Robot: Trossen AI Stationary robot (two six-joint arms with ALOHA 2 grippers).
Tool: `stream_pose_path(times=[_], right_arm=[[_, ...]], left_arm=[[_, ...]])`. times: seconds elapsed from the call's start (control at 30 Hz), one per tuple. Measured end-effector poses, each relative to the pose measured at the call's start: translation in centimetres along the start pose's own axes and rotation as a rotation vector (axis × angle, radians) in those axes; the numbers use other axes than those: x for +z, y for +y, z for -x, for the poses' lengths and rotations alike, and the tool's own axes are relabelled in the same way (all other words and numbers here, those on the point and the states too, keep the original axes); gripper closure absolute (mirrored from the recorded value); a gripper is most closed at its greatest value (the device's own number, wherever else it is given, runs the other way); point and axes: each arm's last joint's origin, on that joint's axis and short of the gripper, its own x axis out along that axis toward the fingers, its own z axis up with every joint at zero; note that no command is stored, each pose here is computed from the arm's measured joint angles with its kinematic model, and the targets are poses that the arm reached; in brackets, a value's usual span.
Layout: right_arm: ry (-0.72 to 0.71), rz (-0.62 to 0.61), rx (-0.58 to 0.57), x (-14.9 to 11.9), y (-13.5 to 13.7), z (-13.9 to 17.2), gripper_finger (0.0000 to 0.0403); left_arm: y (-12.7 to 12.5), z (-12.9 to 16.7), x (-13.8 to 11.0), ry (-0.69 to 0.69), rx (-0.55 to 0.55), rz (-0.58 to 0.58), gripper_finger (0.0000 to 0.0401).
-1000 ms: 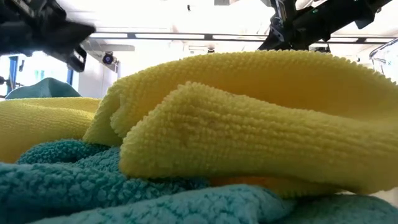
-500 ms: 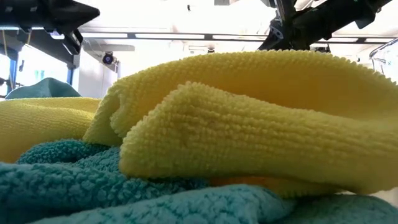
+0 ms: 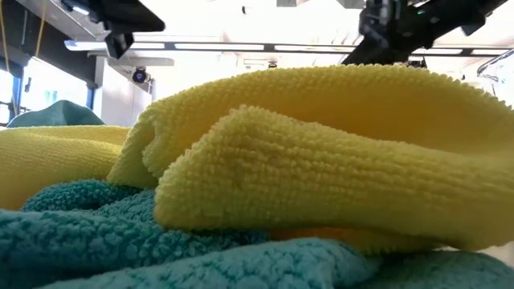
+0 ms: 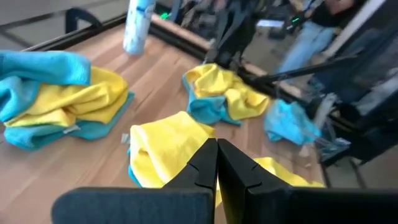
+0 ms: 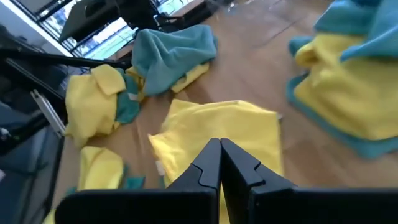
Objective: Sort microfiber towel by color & place in baskets
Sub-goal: Put the yellow towel into the top transparent bin
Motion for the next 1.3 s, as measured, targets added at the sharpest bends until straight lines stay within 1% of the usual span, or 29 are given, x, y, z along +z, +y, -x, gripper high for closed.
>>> stream_pose_path(times=[0.2, 0.23, 0.33, 0.43, 0.5, 0.6, 0.7, 0.8, 0.87, 0.93, 1.03, 1.1, 1.2, 1.23, 1.3], right_arm=[[0.008, 0.070, -0.036, 0.0, -1.0, 4.0, 0.0403], [0.013, 0.076, -0.038, -0.1, -1.0, 4.5, 0.0402], [0.026, 0.078, -0.026, -0.4, -1.1, 5.6, 0.0403], [0.037, 0.097, 0.010, -0.6, -1.1, 6.2, 0.0403], [0.046, 0.117, 0.030, -0.6, -1.0, 6.3, 0.0403], [0.067, 0.148, 0.071, -0.7, -0.9, 6.3, 0.0403], [0.088, 0.184, 0.113, -0.8, -0.8, 6.3, 0.0403], [0.119, 0.206, 0.143, -1.0, -0.8, 6.3, 0.0403], [0.143, 0.207, 0.149, -1.2, -0.9, 6.3, 0.0403], [0.168, 0.204, 0.156, -1.4, -0.9, 6.4, 0.0403], [0.200, 0.198, 0.164, -1.7, -1.0, 6.4, 0.0403], [0.221, 0.194, 0.158, -1.9, -1.1, 6.5, 0.0403], [0.238, 0.194, 0.151, -2.0, -1.2, 6.5, 0.0403], [0.237, 0.198, 0.152, -2.0, -1.2, 6.5, 0.0403], [0.236, 0.204, 0.153, -2.0, -1.2, 6.5, 0.0403]], left_arm=[[-3.0, -3.0, 0.5, 0.016, 0.122, 0.007, 0.0401], [-3.5, -3.6, 0.6, 0.011, 0.128, 0.016, 0.0401], [-4.8, -5.5, 0.7, -0.005, 0.099, 0.065, 0.0400], [-5.8, -7.4, 1.0, -0.093, 0.049, 0.111, 0.0400], [-6.1, -8.8, 1.0, -0.161, 0.043, 0.141, 0.0400], [-6.3, -10.4, 1.1, -0.229, 0.031, 0.179, 0.0397], [-6.4, -12.0, 0.8, -0.247, 0.030, 0.217, 0.0377], [-7.3, -13.5, 1.0, -0.247, 0.025, 0.208, 0.0344], [-8.1, -14.3, 1.5, -0.247, 0.020, 0.174, 0.0318], [-8.8, -15.3, 2.0, -0.243, 0.028, 0.115, 0.0292], [-9.4, -16.7, 2.7, -0.192, 0.087, 0.006, 0.0261], [-9.3, -17.5, 3.1, -0.117, 0.174, -0.035, 0.0247], [-8.3, -18.9, 3.3, 0.053, 0.287, -0.001, 0.0239], [-7.8, -19.3, 3.3, 0.123, 0.310, 0.012, 0.0238], [-6.9, -20.4, 3.2, 0.237, 0.314, 0.048, 0.0238]])
